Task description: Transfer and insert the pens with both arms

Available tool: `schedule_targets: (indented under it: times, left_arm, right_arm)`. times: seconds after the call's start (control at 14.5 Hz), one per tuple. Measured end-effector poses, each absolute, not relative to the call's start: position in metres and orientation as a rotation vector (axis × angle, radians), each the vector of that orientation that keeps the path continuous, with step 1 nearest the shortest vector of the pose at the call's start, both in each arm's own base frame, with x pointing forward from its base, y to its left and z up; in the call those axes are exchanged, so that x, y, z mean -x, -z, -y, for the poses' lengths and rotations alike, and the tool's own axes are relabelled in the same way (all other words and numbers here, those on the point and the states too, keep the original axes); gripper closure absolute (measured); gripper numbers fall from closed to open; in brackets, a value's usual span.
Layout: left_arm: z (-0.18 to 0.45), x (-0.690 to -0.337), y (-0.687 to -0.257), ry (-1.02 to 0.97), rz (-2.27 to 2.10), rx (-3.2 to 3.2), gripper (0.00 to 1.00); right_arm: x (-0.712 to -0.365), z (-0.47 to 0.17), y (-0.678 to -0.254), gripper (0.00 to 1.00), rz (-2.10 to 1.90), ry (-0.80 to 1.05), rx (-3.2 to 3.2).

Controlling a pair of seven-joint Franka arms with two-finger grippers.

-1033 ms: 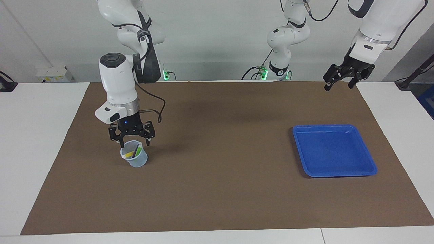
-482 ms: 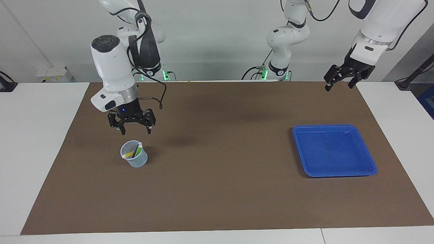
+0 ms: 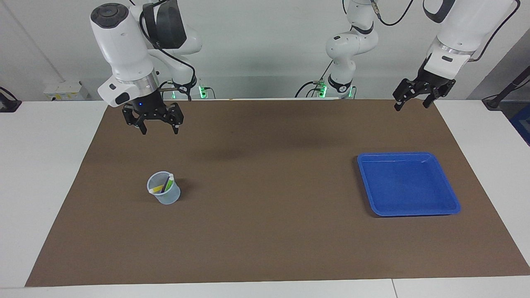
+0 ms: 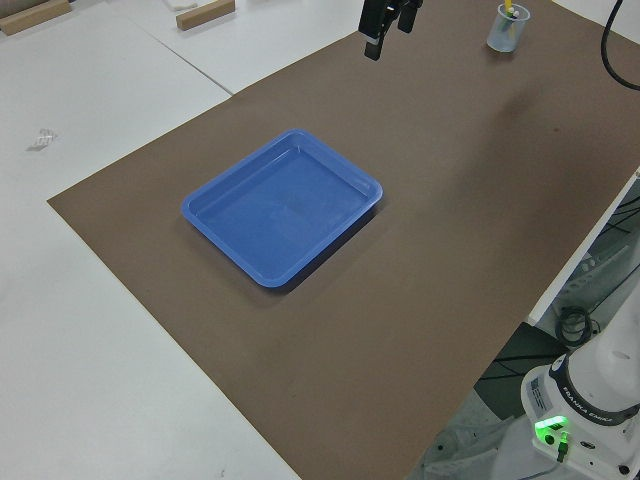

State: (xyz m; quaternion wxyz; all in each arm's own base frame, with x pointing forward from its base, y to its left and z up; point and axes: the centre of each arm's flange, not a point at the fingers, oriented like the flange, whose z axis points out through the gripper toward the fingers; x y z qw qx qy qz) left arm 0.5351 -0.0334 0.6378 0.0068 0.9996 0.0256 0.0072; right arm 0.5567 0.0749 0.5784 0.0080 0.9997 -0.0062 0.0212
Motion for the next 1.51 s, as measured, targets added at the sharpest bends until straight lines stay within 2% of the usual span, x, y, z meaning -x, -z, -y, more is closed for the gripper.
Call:
schedule_targets:
  times: [0.41, 0.9, 1.51]
  left_arm:
    - [0.032, -0.535, -0.638, -0.023, -0.084, -3.127, 0.00]
    - [0.033, -0.535, -0.638, -0.022, -0.081, -3.127, 0.00]
    - [0.041, -0.534, -0.638, -0.022, -0.059, -3.127, 0.00]
  right_arm:
    - [-0.538, -0.083, -0.610, 0.00, -0.002, -0.115, -3.135]
    - [-0.511, -0.076, -0.629, 0.00, 0.019, -0.031, -3.136]
    - [-0.508, -0.073, -0.632, 0.00, 0.028, -0.023, -3.136]
